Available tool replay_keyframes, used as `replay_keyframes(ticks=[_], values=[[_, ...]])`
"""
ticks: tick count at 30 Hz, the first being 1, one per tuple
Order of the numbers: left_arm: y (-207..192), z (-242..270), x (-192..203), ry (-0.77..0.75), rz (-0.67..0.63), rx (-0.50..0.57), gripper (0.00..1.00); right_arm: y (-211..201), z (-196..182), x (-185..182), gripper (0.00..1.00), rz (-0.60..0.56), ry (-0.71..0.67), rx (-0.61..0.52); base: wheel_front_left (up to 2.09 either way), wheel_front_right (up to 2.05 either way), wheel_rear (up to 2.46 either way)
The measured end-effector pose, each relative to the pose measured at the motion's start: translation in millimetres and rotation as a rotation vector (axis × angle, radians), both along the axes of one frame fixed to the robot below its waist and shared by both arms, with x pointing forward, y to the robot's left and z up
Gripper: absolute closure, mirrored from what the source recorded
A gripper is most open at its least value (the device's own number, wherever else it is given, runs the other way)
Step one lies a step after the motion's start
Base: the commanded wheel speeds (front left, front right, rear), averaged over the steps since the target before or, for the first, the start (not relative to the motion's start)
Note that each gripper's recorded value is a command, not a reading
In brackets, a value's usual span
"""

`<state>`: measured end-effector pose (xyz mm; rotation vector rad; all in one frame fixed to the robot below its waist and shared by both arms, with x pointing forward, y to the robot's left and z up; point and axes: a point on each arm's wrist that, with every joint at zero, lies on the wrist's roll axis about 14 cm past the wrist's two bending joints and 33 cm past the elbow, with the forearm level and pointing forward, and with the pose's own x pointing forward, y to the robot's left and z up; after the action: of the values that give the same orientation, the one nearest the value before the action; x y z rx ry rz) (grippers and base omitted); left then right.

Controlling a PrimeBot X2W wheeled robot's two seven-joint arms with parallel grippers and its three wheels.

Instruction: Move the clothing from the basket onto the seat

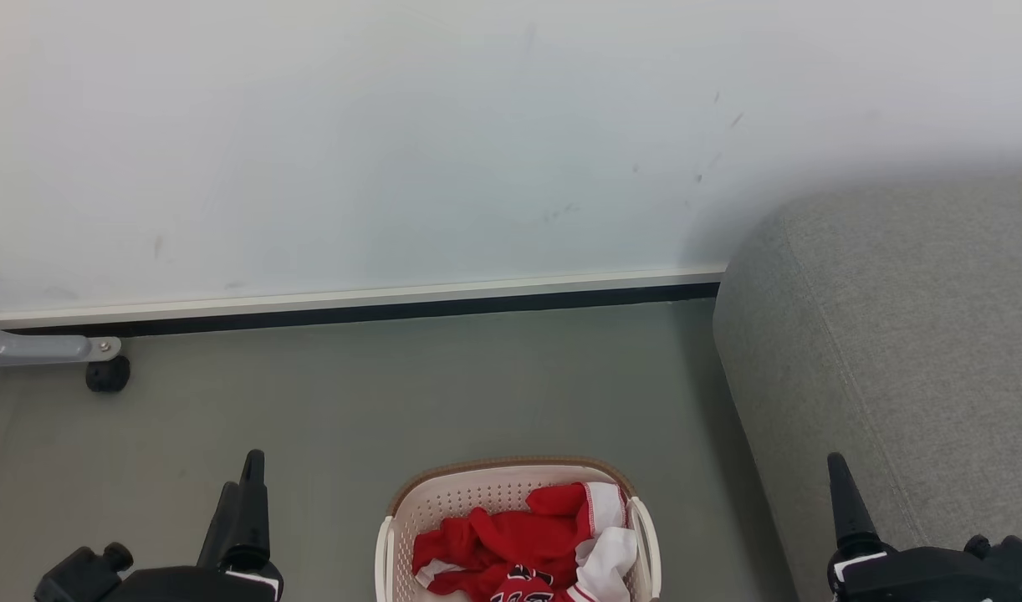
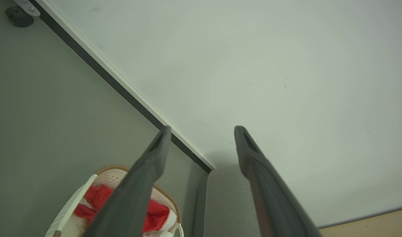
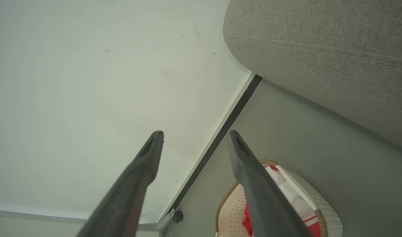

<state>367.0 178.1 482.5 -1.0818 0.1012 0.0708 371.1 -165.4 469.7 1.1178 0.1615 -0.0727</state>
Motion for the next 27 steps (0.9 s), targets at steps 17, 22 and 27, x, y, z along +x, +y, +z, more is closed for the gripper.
replay_keyframes(ticks=[17, 22, 27], values=[[5.5, 1.5, -9.4, -0.007, -0.013, 0.350, 0.00, 14.6, 8.7, -0.6, 0.00, 0.079, -0.047, -0.328, 0.00, 0.00, 0.00], [7.0, 6.5, -9.8, -0.027, -0.011, 0.441, 0.00, 20.3, 11.6, -1.3, 0.00, 0.097, -0.068, -0.403, 0.00, 0.00, 0.00], [9.8, 6.2, -14.5, -0.030, -0.003, 0.536, 0.00, 25.8, 14.8, -2.4, 0.00, 0.110, -0.092, -0.492, 0.00, 0.00, 0.00]])
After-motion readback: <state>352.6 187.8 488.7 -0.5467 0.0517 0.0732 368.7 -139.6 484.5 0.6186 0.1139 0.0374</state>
